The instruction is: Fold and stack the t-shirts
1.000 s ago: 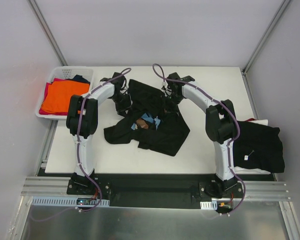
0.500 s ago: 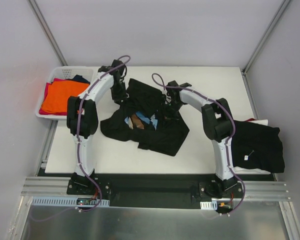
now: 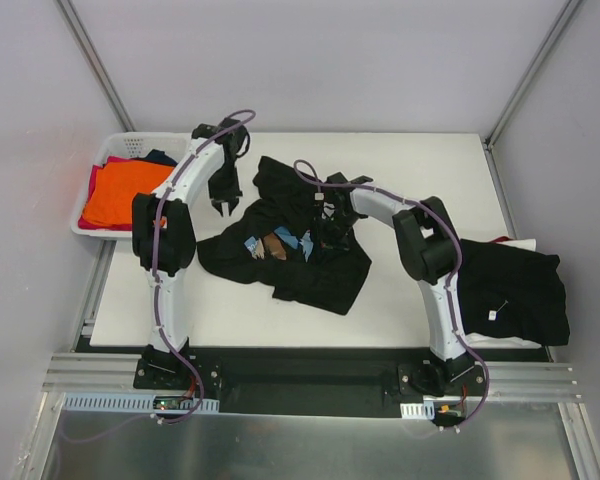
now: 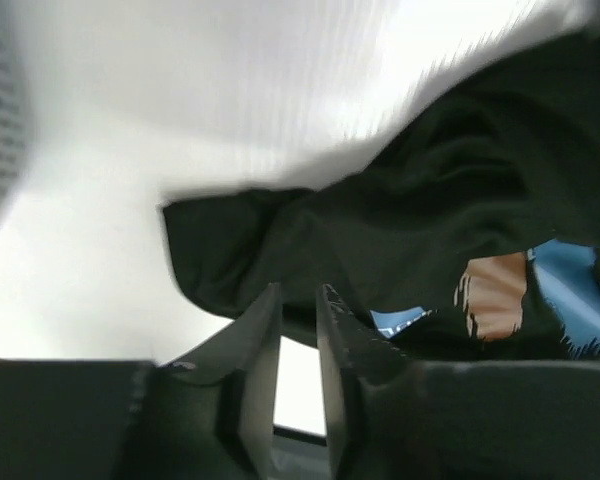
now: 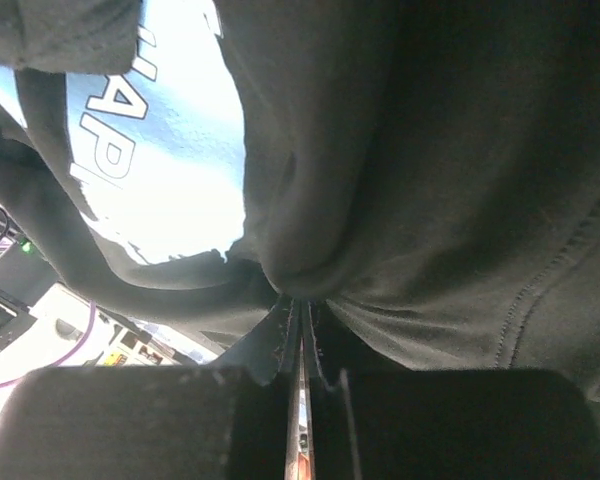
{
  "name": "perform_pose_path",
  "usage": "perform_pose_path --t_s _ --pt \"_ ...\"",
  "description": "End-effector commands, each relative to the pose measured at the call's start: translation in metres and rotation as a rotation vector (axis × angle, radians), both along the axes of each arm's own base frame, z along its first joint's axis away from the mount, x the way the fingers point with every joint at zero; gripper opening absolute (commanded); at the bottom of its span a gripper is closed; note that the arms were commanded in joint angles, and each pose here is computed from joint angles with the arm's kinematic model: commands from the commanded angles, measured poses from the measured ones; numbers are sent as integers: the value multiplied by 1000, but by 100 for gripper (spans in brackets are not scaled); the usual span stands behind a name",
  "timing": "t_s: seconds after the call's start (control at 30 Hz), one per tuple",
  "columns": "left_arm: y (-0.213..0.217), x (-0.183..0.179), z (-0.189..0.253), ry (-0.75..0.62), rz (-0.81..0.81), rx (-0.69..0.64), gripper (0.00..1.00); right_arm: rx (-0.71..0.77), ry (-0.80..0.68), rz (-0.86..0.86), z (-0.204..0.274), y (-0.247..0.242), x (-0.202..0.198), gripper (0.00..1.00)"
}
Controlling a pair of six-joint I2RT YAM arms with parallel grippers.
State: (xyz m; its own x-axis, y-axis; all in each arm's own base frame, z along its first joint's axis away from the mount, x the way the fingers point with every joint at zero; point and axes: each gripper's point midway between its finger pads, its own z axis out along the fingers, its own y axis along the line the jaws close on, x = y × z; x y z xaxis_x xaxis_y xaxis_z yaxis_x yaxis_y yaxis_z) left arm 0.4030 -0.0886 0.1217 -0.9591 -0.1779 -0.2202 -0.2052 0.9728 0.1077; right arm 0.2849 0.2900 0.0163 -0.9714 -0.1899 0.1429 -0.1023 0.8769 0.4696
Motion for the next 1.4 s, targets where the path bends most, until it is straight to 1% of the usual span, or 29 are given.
perform_pose_path --t_s 0.0,0.03,0.1,0.17,0.23,0.37,0.5,0.6,0.8,0.87,0.9,0.93,0.97,1.0,1.03,1.07,1.1,1.13,1.17,1.2,1.23,1.37 --pt "-40 -19 5 -5 -46 -263 25 -27 -26 14 -4 -5 -6 1" --pt "-50 -15 3 -26 -60 -321 28 -37 -30 17 -4 -8 -7 1" --pt "-69 -16 4 -10 -71 -420 29 -64 -40 20 -3 -14 -9 1" --pt "-81 -14 2 -11 -90 -456 28 -164 -51 2 -9 -33 -12 1" --pt "-90 -14 2 -12 -114 -459 28 -224 -46 -40 -10 -49 -15 1" --pt "-95 -21 -6 17 -123 -450 28 -283 -20 -145 -14 -75 -19 1" --pt "-94 -28 -15 40 -110 -421 27 -302 9 -242 -16 -97 -23 1" --pt "-94 -30 -21 51 -109 -409 28 -319 17 -272 -16 -110 -29 1" --pt "-96 -30 -30 74 -110 -409 28 -315 30 -283 -17 -114 -37 1" --pt "-100 -29 -27 69 -113 -414 27 -252 11 -274 -12 -104 -33 1" --pt "-104 -29 -22 56 -126 -415 27 -206 -22 -268 -4 -96 -26 1" --pt "-109 -25 -14 27 -143 -415 28 -151 -55 -256 5 -86 -19 3" --pt "-113 -23 -8 7 -162 -411 29 -121 -89 -238 13 -81 -13 7" --pt "-117 -21 1 -25 -180 -406 31 -88 -130 -230 25 -77 -7 19" --pt "-132 -19 14 -60 -224 -414 33 -46 -175 -223 41 -69 5 25" --pt "-139 -20 20 -76 -248 -417 46 -26 -203 -219 49 -66 12 30" --pt "-148 -19 28 -99 -272 -429 57 1 -234 -215 62 -62 17 40" --pt "-160 -24 31 -99 -302 -438 70 21 -262 -212 73 -58 25 46" --pt "-167 -27 32 -99 -317 -445 96 33 -278 -214 81 -56 29 50" --pt "-172 -29 29 -88 -329 -447 99 47 -286 -208 86 -54 31 55" --pt "-176 -33 24 -73 -337 -449 99 55 -293 -208 91 -53 33 56" --pt "-188 -47 3 -21 -361 -443 99 57 -339 -212 108 -53 39 56"
